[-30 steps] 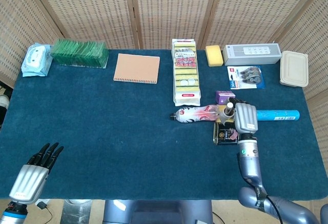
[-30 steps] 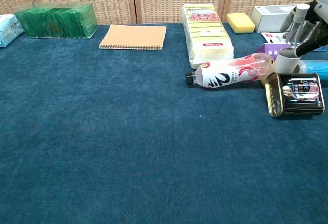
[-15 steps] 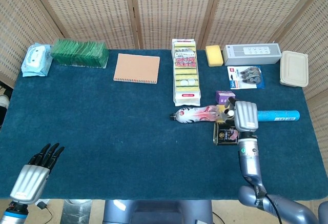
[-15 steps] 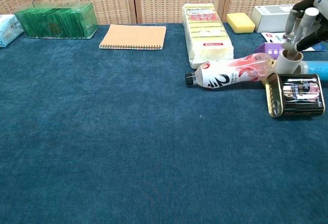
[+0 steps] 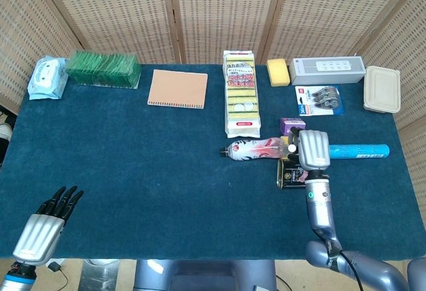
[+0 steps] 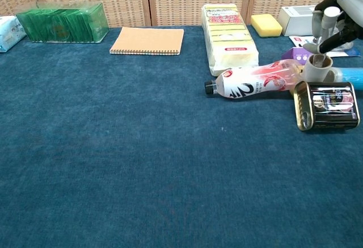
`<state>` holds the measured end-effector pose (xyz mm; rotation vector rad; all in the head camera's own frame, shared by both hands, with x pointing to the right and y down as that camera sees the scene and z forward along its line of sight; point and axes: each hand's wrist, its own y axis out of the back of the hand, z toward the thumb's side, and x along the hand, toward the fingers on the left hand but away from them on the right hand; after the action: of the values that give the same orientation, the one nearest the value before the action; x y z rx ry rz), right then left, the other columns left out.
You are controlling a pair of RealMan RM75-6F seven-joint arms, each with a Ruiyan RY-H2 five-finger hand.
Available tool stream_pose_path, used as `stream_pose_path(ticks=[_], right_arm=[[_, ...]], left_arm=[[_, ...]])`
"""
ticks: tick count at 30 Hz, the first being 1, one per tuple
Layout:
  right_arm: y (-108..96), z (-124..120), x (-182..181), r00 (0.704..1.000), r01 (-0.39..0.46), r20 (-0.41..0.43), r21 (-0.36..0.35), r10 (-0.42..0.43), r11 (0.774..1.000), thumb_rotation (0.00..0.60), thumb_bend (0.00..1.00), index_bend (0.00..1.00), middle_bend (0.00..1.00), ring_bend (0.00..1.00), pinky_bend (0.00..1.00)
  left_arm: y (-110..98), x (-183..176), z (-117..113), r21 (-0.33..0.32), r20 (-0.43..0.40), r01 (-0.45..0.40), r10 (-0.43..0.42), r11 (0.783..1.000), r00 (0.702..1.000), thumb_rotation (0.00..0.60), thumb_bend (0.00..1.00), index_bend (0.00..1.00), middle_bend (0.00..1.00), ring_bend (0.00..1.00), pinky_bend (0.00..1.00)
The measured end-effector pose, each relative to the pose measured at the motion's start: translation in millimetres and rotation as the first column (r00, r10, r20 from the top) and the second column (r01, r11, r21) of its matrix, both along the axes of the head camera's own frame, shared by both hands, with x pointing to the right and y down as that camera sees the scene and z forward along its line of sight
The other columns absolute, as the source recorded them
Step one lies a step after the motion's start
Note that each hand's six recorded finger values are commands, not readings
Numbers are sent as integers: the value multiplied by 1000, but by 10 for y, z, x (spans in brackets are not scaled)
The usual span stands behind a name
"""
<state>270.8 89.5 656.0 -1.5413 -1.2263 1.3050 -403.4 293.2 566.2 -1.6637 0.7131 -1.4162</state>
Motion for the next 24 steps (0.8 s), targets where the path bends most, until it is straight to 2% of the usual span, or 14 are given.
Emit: stream_pose_path(ticks=[8, 15, 24], right_arm=[[-135, -46, -74, 1000, 4, -3, 33, -4, 999, 600, 353, 684, 775, 886, 949], [-165, -70, -60, 1000, 2, -8, 38, -2, 999, 600, 355, 708, 801, 915, 970], [-212, -270, -42, 999, -11, 37, 75, 8, 997, 600, 363, 746, 848, 962, 1000]], left_arm=[[2, -5, 3, -6, 2, 0, 0, 1000, 1000, 600, 205, 48, 78, 59, 249], [-3, -8, 0, -6, 2, 1, -1, 1000, 1000, 600, 206, 47, 78, 59, 262], [-1, 9, -29, 13, -17, -14, 14, 1000, 1000, 600, 206, 47, 78, 59, 267]])
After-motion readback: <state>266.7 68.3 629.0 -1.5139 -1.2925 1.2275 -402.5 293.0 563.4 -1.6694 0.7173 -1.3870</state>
